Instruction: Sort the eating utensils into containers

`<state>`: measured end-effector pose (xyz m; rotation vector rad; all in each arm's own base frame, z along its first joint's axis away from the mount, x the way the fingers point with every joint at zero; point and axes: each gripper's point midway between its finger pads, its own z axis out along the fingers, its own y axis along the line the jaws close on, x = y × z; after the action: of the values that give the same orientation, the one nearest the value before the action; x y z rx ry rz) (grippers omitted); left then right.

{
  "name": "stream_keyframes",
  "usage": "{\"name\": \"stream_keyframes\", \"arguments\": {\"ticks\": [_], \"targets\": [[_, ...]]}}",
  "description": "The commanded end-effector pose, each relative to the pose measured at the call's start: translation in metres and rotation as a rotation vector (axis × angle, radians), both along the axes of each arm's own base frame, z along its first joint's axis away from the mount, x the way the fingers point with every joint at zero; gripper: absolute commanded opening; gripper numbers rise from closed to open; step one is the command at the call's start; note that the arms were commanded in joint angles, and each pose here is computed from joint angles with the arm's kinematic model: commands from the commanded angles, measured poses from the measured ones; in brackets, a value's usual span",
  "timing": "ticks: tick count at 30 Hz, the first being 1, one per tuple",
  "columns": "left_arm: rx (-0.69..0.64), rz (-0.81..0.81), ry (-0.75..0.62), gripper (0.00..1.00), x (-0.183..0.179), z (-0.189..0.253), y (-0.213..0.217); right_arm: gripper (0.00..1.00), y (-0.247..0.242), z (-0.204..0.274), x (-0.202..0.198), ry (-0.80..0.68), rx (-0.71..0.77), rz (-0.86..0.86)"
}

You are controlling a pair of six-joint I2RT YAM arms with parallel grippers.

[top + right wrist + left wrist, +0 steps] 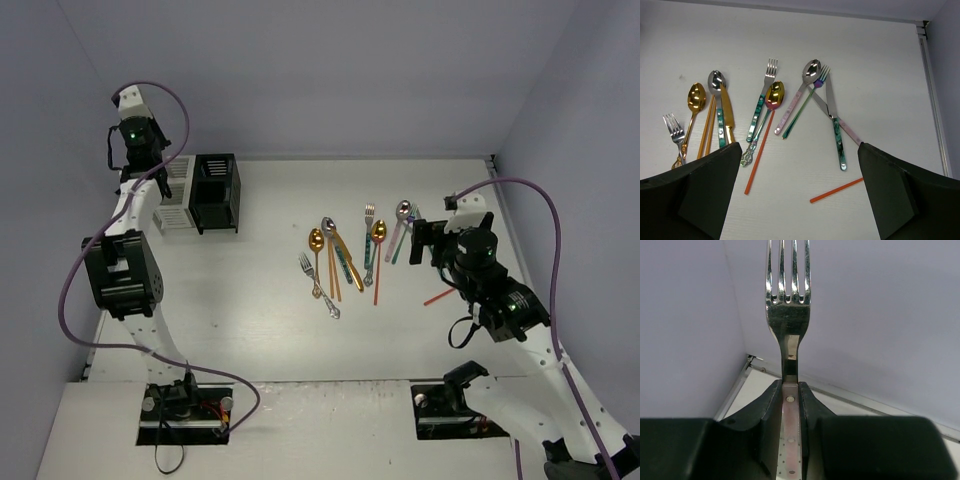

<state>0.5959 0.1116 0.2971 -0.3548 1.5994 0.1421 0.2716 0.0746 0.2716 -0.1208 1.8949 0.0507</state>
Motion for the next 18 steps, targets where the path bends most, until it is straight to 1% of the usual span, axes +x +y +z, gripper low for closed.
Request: {"name": "stream_keyframes", "arguments": {"ticks": [1, 4, 5, 8, 12, 18], "targets": [[0.057, -0.036, -0.221, 0.0, 0.013, 0.069, 0.001, 1.0, 0.008, 0.022, 0.011, -0.056, 0.029, 0.011], [0.054, -0.048, -0.197, 0.0, 0.027, 0.046, 0.003, 1.0, 0.01, 0.018, 0.013, -0.043, 0.03, 0.012], [0.054, -0.058, -0.199, 0.0, 0.028, 0.047, 0.001, 1.0, 0.011, 0.017, 0.014, -0.039, 0.029, 0.012], [0.038, -0.065, -0.162, 0.0, 0.033, 0.021, 0.0, 1.0, 0.012, 0.009, 0.016, -0.018, 0.022, 0.011], [0.034, -0.065, -0.144, 0.06, 0.03, -0.001, 0.0, 1.0, 0.017, 0.004, 0.017, -0.001, 0.022, 0.031], [0.034, -0.132, -0.104, 0.14, 0.027, -0.024, -0.012, 1.0, 0.021, 0.004, 0.015, 0.002, 0.042, 0.05]]}}
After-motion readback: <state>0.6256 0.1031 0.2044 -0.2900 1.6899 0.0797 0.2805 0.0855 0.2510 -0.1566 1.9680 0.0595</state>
